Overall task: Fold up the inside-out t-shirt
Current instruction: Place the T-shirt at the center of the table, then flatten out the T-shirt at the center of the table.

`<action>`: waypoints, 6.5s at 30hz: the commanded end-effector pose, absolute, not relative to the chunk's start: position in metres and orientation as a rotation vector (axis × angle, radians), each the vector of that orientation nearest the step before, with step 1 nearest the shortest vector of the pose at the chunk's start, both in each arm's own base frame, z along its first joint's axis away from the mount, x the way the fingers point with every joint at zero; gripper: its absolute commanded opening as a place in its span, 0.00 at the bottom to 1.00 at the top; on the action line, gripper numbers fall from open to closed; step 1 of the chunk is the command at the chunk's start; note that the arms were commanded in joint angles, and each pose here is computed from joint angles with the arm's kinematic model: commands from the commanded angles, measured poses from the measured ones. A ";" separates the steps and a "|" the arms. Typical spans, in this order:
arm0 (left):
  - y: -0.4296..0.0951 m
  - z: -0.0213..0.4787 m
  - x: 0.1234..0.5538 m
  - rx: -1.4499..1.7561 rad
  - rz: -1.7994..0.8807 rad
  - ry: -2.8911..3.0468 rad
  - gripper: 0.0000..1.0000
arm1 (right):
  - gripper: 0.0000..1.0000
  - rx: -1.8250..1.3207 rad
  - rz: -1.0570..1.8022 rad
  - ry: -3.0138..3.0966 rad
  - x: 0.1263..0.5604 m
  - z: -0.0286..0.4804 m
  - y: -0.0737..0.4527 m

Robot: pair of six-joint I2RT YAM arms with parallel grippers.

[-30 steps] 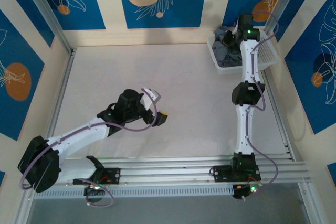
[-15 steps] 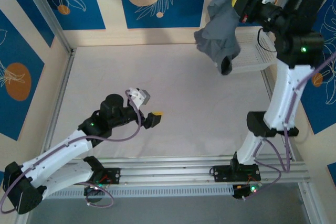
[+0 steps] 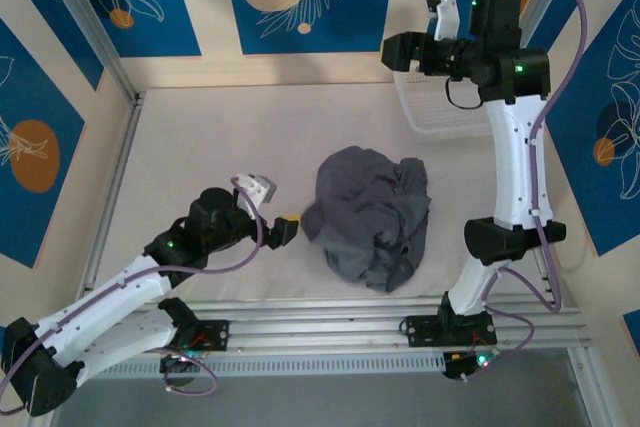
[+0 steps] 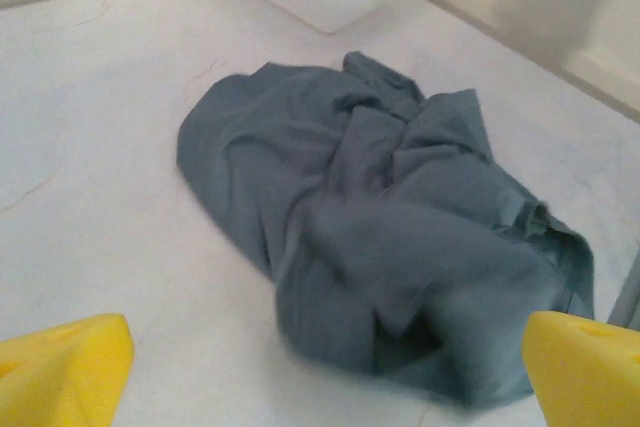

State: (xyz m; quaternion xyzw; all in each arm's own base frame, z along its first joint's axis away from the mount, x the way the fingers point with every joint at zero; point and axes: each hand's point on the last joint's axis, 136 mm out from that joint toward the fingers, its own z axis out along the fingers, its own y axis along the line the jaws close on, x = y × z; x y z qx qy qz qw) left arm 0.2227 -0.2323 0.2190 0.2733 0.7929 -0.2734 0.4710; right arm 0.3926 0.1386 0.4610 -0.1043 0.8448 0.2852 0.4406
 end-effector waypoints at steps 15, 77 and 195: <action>-0.358 0.119 0.179 0.934 -0.946 2.290 0.91 | 0.82 0.797 0.738 2.338 0.250 0.186 0.048; -0.032 0.149 0.284 -0.541 -0.382 2.303 0.03 | 0.00 0.436 0.560 2.800 0.254 0.047 0.153; 0.040 0.537 0.364 -0.385 0.078 1.454 0.00 | 0.00 0.246 0.270 1.449 0.334 0.538 0.016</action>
